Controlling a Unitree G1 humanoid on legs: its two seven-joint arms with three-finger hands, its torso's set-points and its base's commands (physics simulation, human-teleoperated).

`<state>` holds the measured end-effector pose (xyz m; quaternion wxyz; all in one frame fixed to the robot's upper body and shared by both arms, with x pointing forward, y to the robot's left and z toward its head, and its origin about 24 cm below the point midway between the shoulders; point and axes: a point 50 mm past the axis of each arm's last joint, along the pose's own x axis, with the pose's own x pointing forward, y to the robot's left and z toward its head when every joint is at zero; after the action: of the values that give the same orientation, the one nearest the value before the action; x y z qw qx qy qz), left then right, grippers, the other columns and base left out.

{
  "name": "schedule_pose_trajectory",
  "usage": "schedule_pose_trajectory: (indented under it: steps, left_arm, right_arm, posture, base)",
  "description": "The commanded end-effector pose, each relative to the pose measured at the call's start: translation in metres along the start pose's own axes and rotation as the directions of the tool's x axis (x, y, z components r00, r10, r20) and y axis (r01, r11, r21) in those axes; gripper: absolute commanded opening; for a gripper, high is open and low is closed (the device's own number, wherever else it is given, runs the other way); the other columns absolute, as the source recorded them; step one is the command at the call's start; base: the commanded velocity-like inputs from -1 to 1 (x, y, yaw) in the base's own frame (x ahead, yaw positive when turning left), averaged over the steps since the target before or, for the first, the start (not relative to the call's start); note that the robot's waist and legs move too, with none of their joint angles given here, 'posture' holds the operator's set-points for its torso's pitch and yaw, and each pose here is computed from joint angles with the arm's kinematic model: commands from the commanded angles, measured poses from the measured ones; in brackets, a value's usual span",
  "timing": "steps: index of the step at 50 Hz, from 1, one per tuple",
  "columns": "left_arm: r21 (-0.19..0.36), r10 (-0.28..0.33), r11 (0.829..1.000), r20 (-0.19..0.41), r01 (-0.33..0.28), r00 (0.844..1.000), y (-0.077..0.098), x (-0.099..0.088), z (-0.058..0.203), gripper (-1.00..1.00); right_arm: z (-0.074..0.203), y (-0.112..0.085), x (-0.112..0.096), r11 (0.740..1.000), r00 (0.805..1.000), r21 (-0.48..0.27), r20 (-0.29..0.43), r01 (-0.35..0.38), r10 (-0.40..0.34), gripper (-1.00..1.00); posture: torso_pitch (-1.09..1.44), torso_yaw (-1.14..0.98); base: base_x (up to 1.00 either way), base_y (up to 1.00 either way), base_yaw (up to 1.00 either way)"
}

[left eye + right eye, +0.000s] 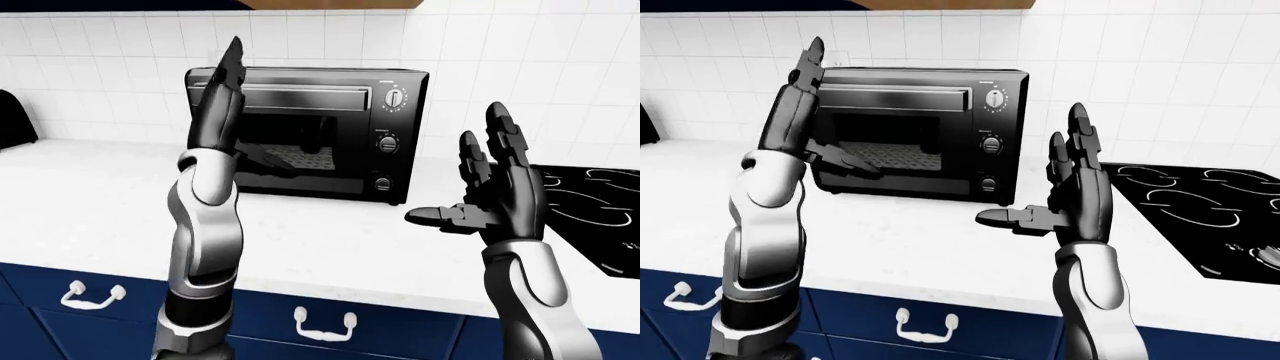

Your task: Open the toaster oven door.

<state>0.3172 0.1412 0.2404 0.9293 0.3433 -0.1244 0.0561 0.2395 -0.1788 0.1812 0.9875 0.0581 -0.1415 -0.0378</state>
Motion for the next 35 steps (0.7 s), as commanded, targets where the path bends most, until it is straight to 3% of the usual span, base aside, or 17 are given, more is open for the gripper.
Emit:
schedule_pose_trajectory:
  steps: [1, 2, 4, 5, 10, 13, 17, 21, 25, 26, 35]
  left_arm:
    - [0.083, 0.073, 0.993, 0.109, -0.082, 0.991, 0.011, 0.001, 0.019, 1.00]
    - [0.149, 0.096, 0.982, 0.118, -0.113, 0.988, 0.011, 0.004, 0.020, 1.00]
    - [0.221, 0.102, 0.966, 0.152, -0.134, 0.983, 0.009, 0.007, 0.024, 1.00]
    - [0.285, 0.103, 0.948, 0.148, -0.142, 0.984, 0.005, 0.009, 0.022, 1.00]
    - [0.437, 0.083, 0.882, 0.225, -0.177, 0.971, -0.005, 0.014, 0.033, 1.00]
    - [0.476, 0.024, 0.869, 0.235, -0.137, 0.972, -0.016, 0.018, 0.034, 1.00]
    - [0.493, -0.033, 0.865, 0.241, -0.093, 0.970, -0.024, 0.025, 0.035, 1.00]
    - [0.508, -0.083, 0.861, 0.208, -0.035, 0.975, -0.030, 0.032, 0.032, 1.00]
    - [0.544, -0.135, 0.839, 0.171, 0.021, 0.976, -0.038, 0.036, 0.025, 1.00]
    - [0.566, -0.153, 0.824, 0.171, 0.030, 0.973, -0.040, 0.037, 0.023, 1.00]
    - [0.613, -0.231, 0.784, 0.135, 0.102, 0.963, -0.055, 0.046, 0.022, 1.00]
  right_arm:
    - [0.013, 0.002, 0.002, 1.000, 0.997, 0.001, 0.074, -0.012, 0.012, 1.00]
    - [0.012, 0.002, 0.002, 1.000, 0.997, 0.002, 0.074, -0.013, 0.012, 1.00]
    - [0.012, 0.002, 0.001, 1.000, 0.997, 0.003, 0.073, -0.012, 0.012, 1.00]
    - [0.011, 0.001, 0.001, 1.000, 0.997, 0.003, 0.072, -0.011, 0.010, 1.00]
    - [0.011, 0.000, 0.000, 1.000, 0.997, 0.008, 0.074, -0.007, 0.007, 1.00]
    - [0.012, 0.000, -0.001, 1.000, 0.997, 0.010, 0.078, -0.005, 0.004, 1.00]
    - [0.011, 0.000, -0.001, 1.000, 0.997, 0.013, 0.080, -0.002, 0.001, 1.00]
    - [0.012, -0.001, -0.001, 1.000, 0.997, 0.014, 0.082, 0.000, -0.001, 1.00]
    - [0.012, -0.001, -0.001, 1.000, 0.996, 0.017, 0.084, 0.002, -0.003, 1.00]
    - [0.012, -0.001, -0.001, 1.000, 0.996, 0.016, 0.084, 0.002, -0.004, 1.00]
    - [0.015, -0.001, 0.000, 1.000, 0.996, 0.026, 0.088, 0.002, -0.004, 1.00]
  posture:
    - [-0.65, 0.00]
    - [-0.65, 0.00]
    - [-0.65, 0.00]
    - [-0.65, 0.00]
    - [-0.65, 0.00]
    - [-0.65, 0.00]
    - [-0.65, 0.00]
    - [-0.65, 0.00]
    - [-0.65, 0.00]
    - [-0.65, 0.00]
    - [-0.65, 0.00]
  base:
    - [0.00, 0.00, 0.00]
    - [0.00, 0.00, 0.00]
    - [0.00, 0.00, 0.00]
    - [0.00, 0.00, 0.00]
    - [0.00, 0.00, 0.00]
    - [0.00, 0.00, 0.00]
    - [0.00, 0.00, 0.00]
    - [0.00, 0.00, 0.00]
    - [0.00, 0.00, 0.00]
    - [0.00, 0.00, 0.00]
    - [0.00, 0.00, 0.00]
